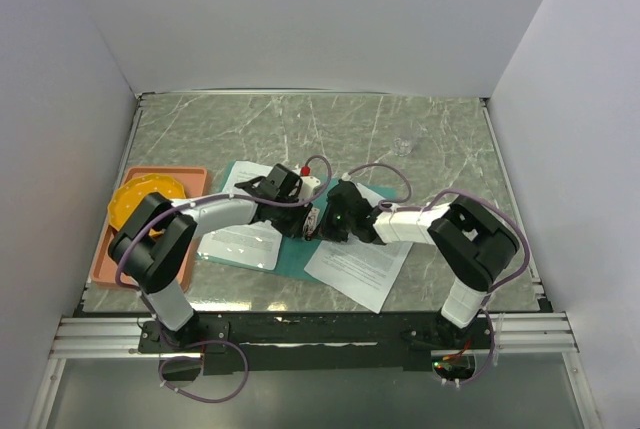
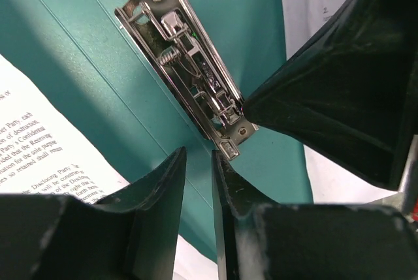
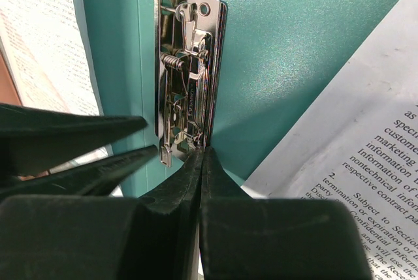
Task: Put the files into the folder
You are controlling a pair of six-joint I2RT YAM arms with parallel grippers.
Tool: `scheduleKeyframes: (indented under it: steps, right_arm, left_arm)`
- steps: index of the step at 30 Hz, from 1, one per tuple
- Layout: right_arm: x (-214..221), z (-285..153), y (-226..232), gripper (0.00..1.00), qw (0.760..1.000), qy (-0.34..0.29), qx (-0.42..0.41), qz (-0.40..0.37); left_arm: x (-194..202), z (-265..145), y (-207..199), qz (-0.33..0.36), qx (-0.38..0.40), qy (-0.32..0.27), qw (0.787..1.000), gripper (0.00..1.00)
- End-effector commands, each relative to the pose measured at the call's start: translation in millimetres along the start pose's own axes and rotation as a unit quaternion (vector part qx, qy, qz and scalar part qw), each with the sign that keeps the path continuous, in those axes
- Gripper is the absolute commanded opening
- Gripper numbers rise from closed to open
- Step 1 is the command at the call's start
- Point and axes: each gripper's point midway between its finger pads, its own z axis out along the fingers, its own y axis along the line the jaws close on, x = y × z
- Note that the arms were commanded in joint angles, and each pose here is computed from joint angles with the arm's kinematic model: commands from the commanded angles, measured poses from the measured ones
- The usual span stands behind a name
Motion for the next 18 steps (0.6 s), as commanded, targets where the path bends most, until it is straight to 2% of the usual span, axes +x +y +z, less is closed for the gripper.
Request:
scheduleKeyframes:
  steps: [1,8,18]
  right_arm:
    - [34,6,-62,0.0,0.995,0.042,0.095,-0.001]
    - [39,6,-66,0.0,0.995,0.046,0.09,0.005]
    - [42,8,-73,0.0,0.994,0.053,0.093,0.007]
  left_arm:
    - [-12,6,-6,0.011,0.006,-0.012,1.0,0.29]
    - [-13,11,-5,0.006,0.003,-0.007,1.0,0.29]
    - [-25,-5,-18,0.012,0.026,-0.027,0.999,0.29]
